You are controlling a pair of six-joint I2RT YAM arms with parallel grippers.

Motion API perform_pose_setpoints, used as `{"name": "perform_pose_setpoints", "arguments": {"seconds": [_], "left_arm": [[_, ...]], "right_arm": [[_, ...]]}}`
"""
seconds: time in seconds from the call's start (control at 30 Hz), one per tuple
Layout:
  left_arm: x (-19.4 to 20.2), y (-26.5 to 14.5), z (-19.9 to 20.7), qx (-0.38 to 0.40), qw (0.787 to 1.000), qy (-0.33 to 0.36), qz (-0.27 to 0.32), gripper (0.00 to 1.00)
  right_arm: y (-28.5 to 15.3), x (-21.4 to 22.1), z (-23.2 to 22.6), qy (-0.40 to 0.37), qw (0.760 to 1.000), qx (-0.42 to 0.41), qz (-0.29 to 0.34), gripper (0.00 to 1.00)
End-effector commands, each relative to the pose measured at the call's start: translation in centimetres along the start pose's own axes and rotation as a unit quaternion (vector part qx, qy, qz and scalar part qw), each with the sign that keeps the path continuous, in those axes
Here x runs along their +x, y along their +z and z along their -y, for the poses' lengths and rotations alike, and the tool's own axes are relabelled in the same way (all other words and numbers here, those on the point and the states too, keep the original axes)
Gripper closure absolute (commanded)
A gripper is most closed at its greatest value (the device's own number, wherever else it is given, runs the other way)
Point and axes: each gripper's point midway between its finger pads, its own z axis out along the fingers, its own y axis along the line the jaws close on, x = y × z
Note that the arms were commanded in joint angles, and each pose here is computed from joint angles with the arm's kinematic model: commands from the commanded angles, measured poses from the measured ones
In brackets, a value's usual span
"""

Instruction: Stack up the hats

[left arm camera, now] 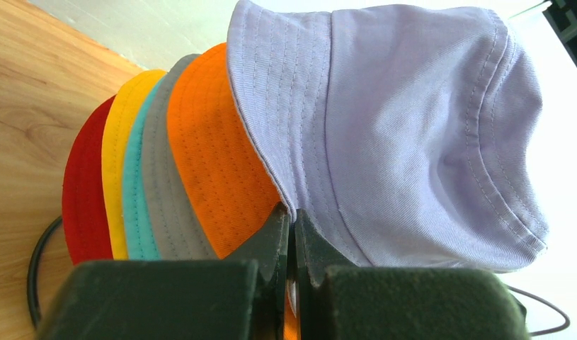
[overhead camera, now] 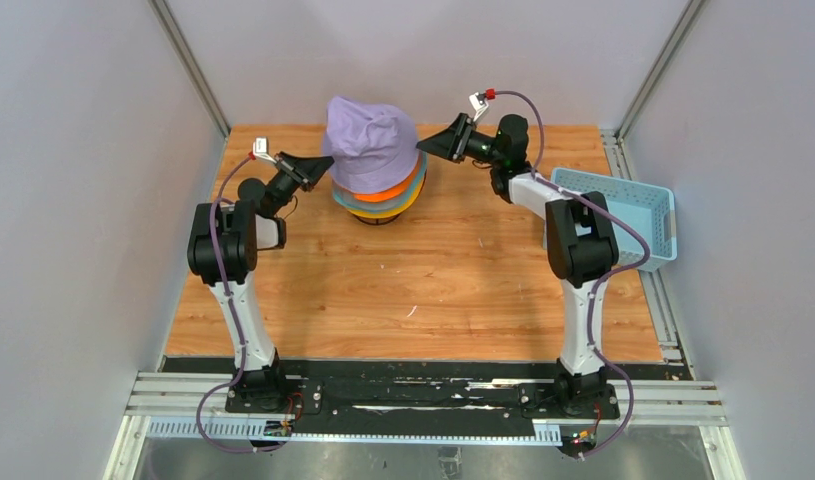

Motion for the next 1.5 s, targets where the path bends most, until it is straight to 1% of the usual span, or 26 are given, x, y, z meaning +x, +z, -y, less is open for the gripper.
{"name": "perform_pose_setpoints", "arguments": {"seconds": [0.0,0.27,0.5,0.53,0.6,0.8,0.83,1.0,1.1,1.27,1.47], "left_arm": [[-0.6,0.4,0.3,0.016,1.0,0.022,-0.002,1.0],[-0.8,0.7,0.3,0.014,1.0,0.023,-0.005,1.0],[-1.0,0.8,0.5,0.016,0.999,0.027,-0.009,1.0],[-1.0,0.9,0.5,0.016,0.999,0.028,-0.009,1.0],[-1.0,0.9,0.5,0.015,0.999,0.029,-0.01,1.0],[-1.0,0.9,0.3,0.012,0.999,0.03,-0.011,1.0],[-0.9,0.9,0.3,0.012,0.999,0.03,-0.011,1.0],[-0.9,0.8,0.0,0.01,1.0,0.028,-0.011,1.0],[-0.8,0.8,0.0,0.012,1.0,0.026,-0.011,1.0],[-0.7,0.8,0.0,0.014,1.0,0.024,-0.011,1.0],[-0.2,0.3,-0.2,0.016,1.0,0.018,-0.008,1.0]], "right_arm": [[1.1,-0.5,-1.2,-0.012,0.999,-0.037,-0.003,0.44],[2.3,-0.8,-1.9,0.003,0.997,-0.072,-0.008,0.45],[2.9,-1.1,-2.5,0.018,0.994,-0.105,-0.008,0.5],[2.9,-1.1,-2.5,0.021,0.994,-0.109,-0.008,0.52],[3.0,-1.3,-2.6,0.026,0.993,-0.116,-0.005,0.61],[3.2,-2.0,-2.5,0.052,0.989,-0.139,0.011,0.96],[3.2,-2.1,-2.5,0.056,0.988,-0.141,0.015,0.99],[2.2,-2.5,-0.9,0.072,0.988,-0.127,0.044,0.99],[1.2,-2.6,0.9,0.081,0.99,-0.106,0.056,0.99],[0.3,-1.1,3.6,0.09,0.993,-0.064,0.052,0.99],[0.0,0.7,5.6,0.101,0.993,-0.05,0.046,0.99]]}}
